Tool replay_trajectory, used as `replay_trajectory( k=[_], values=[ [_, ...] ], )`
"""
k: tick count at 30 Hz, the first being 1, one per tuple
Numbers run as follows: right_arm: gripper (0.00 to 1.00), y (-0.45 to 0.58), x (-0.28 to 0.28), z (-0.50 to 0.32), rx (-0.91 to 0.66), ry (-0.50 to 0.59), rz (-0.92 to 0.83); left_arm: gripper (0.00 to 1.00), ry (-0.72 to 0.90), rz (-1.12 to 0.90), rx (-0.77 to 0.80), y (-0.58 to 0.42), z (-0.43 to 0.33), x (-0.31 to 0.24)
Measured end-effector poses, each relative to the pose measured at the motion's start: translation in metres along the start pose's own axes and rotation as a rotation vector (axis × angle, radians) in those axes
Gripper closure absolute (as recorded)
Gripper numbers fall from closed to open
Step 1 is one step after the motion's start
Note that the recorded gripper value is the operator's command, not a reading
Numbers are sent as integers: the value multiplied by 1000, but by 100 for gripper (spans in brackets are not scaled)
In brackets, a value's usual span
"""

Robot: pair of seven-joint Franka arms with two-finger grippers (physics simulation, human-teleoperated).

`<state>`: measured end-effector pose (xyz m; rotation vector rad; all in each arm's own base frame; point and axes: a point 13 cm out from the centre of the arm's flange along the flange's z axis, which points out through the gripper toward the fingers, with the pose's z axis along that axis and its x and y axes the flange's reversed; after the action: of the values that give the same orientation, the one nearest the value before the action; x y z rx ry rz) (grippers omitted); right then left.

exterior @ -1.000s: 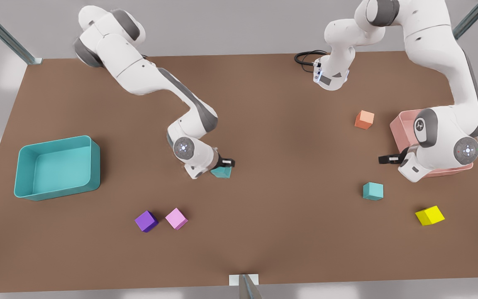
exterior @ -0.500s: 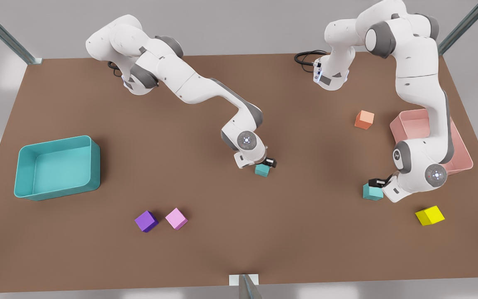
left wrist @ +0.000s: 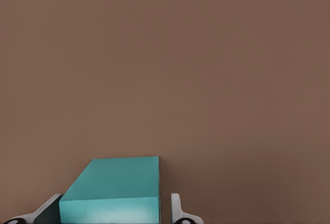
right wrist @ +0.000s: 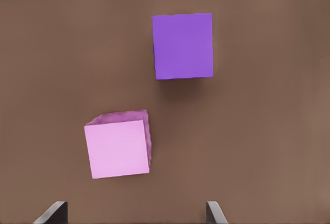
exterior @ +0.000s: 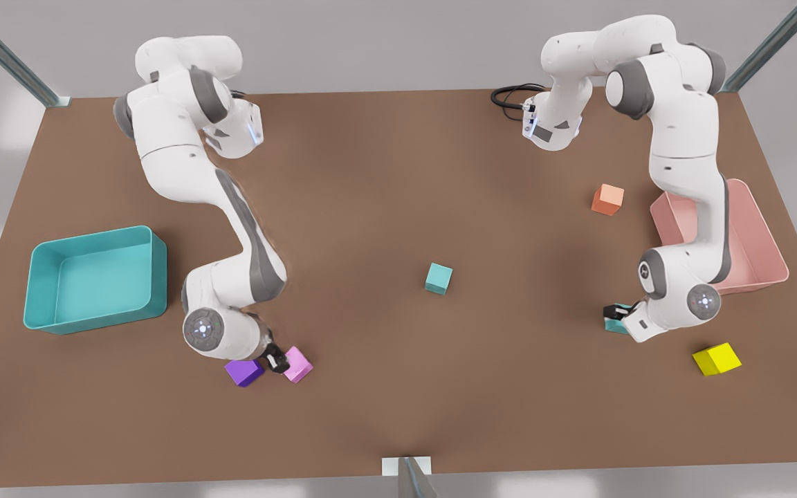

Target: Stack the two blue cubes on top of each other

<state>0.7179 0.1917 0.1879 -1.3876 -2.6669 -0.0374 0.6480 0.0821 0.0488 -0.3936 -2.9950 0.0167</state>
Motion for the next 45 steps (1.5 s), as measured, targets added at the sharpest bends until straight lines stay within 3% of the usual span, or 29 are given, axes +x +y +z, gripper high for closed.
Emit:
replay_trajectory(
  k=[2,4,6,8,14,19,23,33,45],
  values=[
    [0,-41,-47,-94,-13,-58,-29,0,0,9,-1,0,4,0],
    [0,-79,-44,-206,-42,-137,-119,39,-2,17,-3,1,6,-1],
    [0,-138,-11,-280,-26,-180,-214,45,-4,22,-11,2,6,-2],
    [0,-164,17,-286,20,-173,-319,46,-10,26,-17,2,3,-3],
    [0,-183,17,-272,99,-129,-512,46,-78,72,-44,-43,-69,-31],
    [0,-188,19,-270,125,-111,-636,46,-90,297,-41,-317,-140,-60],
    [0,-192,20,-268,142,-96,-714,45,-70,283,19,-469,-140,-45],
    [0,-199,16,-264,160,-68,-835,45,86,14,16,-535,-79,3],
    [0,-199,18,-257,172,-45,-925,44,115,-237,2,-520,-65,5]
  ],
)
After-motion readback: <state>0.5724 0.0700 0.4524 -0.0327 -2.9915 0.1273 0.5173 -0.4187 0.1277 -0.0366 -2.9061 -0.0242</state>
